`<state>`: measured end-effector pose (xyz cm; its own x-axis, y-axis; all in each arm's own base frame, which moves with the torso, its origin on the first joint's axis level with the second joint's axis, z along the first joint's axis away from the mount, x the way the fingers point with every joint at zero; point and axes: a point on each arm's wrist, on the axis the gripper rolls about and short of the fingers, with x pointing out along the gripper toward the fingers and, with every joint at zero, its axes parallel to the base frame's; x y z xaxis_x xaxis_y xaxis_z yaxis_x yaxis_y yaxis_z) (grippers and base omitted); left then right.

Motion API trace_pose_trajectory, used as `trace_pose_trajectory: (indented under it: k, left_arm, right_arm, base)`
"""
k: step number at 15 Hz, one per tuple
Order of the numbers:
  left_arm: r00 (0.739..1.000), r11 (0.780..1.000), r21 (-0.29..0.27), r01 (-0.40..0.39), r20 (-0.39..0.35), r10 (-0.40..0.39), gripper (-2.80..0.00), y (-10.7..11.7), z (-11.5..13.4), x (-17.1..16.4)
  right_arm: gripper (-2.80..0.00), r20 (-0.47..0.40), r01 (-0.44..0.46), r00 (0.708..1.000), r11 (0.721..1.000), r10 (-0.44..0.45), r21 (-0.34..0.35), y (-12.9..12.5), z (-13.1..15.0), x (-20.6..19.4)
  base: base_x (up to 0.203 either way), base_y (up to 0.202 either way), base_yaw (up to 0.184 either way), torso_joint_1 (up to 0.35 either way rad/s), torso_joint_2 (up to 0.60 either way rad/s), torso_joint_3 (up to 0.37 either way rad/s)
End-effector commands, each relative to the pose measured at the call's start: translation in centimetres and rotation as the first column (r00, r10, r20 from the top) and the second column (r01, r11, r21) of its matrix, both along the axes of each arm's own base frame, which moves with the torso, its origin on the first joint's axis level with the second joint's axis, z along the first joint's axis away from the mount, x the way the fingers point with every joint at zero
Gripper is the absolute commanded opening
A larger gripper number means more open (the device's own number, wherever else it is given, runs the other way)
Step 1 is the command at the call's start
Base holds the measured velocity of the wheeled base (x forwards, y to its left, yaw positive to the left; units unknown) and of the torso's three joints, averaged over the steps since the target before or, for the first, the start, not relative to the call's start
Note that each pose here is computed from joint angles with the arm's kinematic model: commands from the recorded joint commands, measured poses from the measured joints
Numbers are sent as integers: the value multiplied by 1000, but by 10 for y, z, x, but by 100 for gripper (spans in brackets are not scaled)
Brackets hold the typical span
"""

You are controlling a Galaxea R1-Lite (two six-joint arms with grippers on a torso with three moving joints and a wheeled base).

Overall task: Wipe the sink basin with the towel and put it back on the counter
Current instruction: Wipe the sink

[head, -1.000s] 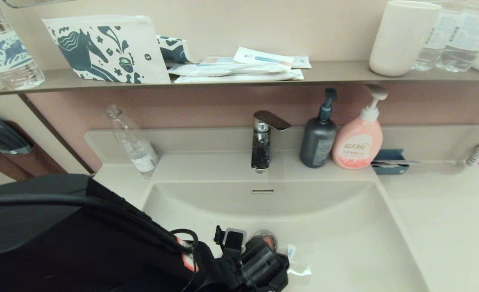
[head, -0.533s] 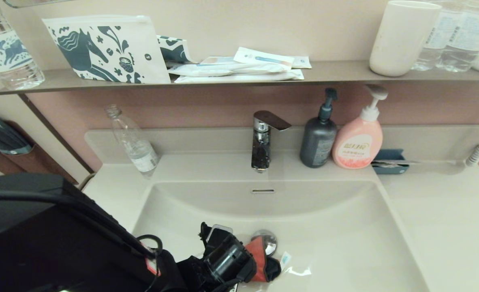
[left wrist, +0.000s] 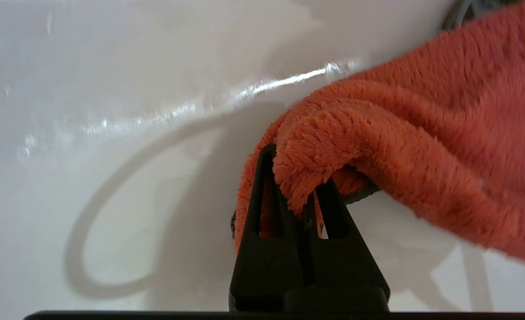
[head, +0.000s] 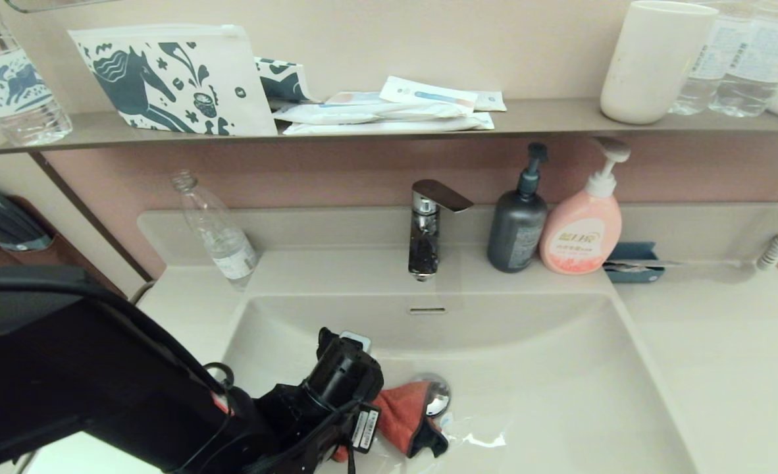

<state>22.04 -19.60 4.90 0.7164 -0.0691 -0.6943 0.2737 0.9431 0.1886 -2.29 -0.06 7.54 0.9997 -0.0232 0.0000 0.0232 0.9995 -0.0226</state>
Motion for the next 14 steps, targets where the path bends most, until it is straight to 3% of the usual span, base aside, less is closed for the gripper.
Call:
trace_pose_trajectory:
  k: [1,5,8,14]
  left_arm:
    - [1000,1000,-21,-7,25,7,-280,-1,-10,11]
    - [992,999,-1,34,122,-34,-280,-1,-33,36]
    - [979,998,-26,51,197,-45,-280,-9,-40,46]
    - [954,996,-58,75,295,-54,-280,-44,-28,48]
  right_arm:
    - [-280,-2,0,1000,1000,0,0,0,0,0]
    - [-280,-2,0,1000,1000,0,0,0,0,0]
    - [-280,-2,0,1000,1000,0,0,0,0,0]
    - [-280,-2,0,1000,1000,0,0,0,0,0]
  base:
    - [0,0,0,0,0,0]
    - [0,0,0,0,0,0]
    - [0,0,0,0,0,0]
    - [0,0,0,0,0,0]
